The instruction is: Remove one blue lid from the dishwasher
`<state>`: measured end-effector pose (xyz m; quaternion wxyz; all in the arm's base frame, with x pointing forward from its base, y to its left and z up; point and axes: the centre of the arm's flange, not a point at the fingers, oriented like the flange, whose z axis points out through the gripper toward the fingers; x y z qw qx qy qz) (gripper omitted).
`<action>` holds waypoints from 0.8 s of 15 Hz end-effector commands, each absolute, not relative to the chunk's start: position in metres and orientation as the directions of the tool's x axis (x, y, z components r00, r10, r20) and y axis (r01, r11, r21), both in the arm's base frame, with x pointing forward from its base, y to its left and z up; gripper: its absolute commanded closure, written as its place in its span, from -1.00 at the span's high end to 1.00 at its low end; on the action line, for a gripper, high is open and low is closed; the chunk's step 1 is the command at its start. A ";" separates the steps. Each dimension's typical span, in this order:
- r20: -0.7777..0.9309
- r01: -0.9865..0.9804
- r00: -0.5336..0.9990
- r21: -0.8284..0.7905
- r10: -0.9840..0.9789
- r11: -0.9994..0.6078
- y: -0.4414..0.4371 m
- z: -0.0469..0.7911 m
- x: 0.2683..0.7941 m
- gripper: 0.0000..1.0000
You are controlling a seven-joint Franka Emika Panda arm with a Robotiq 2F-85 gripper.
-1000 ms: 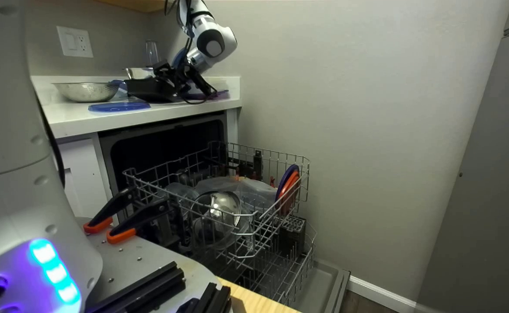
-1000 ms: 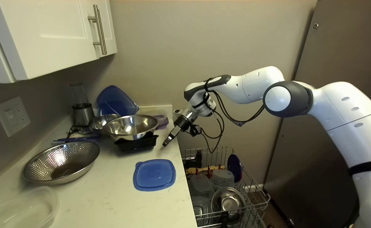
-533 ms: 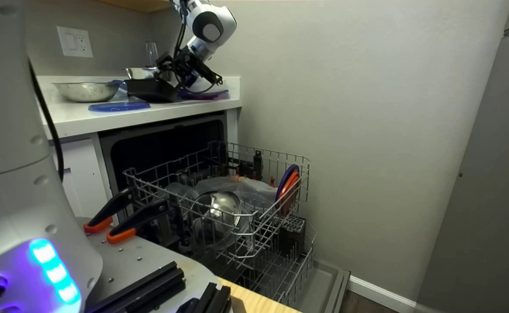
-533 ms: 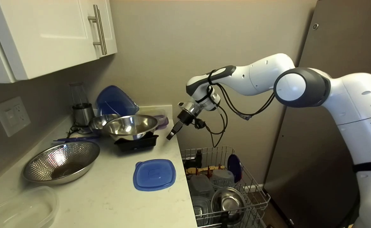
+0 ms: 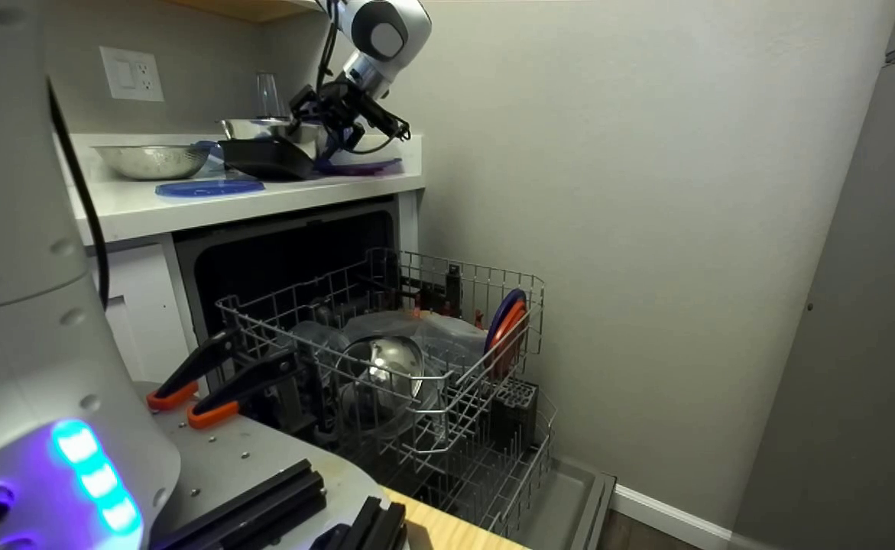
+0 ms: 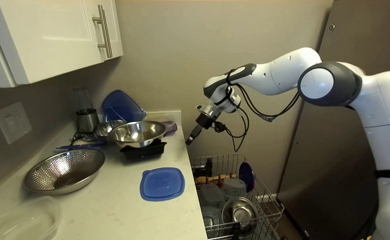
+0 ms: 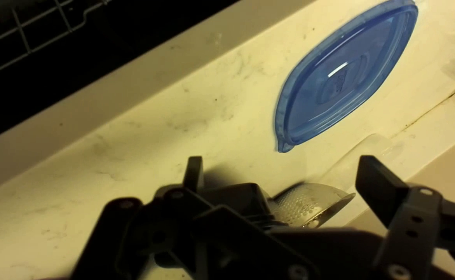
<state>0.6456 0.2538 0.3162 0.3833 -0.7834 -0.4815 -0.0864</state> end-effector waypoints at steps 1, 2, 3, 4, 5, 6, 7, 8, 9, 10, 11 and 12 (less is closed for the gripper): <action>0.459 0.813 0.541 -0.501 0.705 -0.298 0.235 0.323 0.623 1.00; 0.453 0.813 0.541 -0.498 0.708 -0.302 0.232 0.323 0.622 1.00; 0.448 0.812 0.543 -0.496 0.710 -0.309 0.228 0.324 0.621 1.00; 0.444 0.811 0.545 -0.493 0.711 -0.314 0.226 0.324 0.620 1.00; 0.441 0.812 0.546 -0.490 0.712 -0.319 0.224 0.324 0.619 1.00; 0.438 0.811 0.548 -0.488 0.713 -0.324 0.221 0.324 0.618 1.00; 0.436 0.810 0.550 -0.486 0.712 -0.328 0.219 0.324 0.617 1.00; 0.434 0.809 0.552 -0.484 0.712 -0.333 0.217 0.325 0.617 1.00; 0.433 0.808 0.555 -0.482 0.710 -0.337 0.216 0.324 0.617 1.00; 0.432 0.808 0.556 -0.482 0.710 -0.340 0.214 0.324 0.617 1.00; 0.457 0.815 0.537 -0.497 0.709 -0.297 0.222 0.317 0.632 1.00; 0.457 0.815 0.537 -0.497 0.709 -0.298 0.222 0.317 0.632 1.00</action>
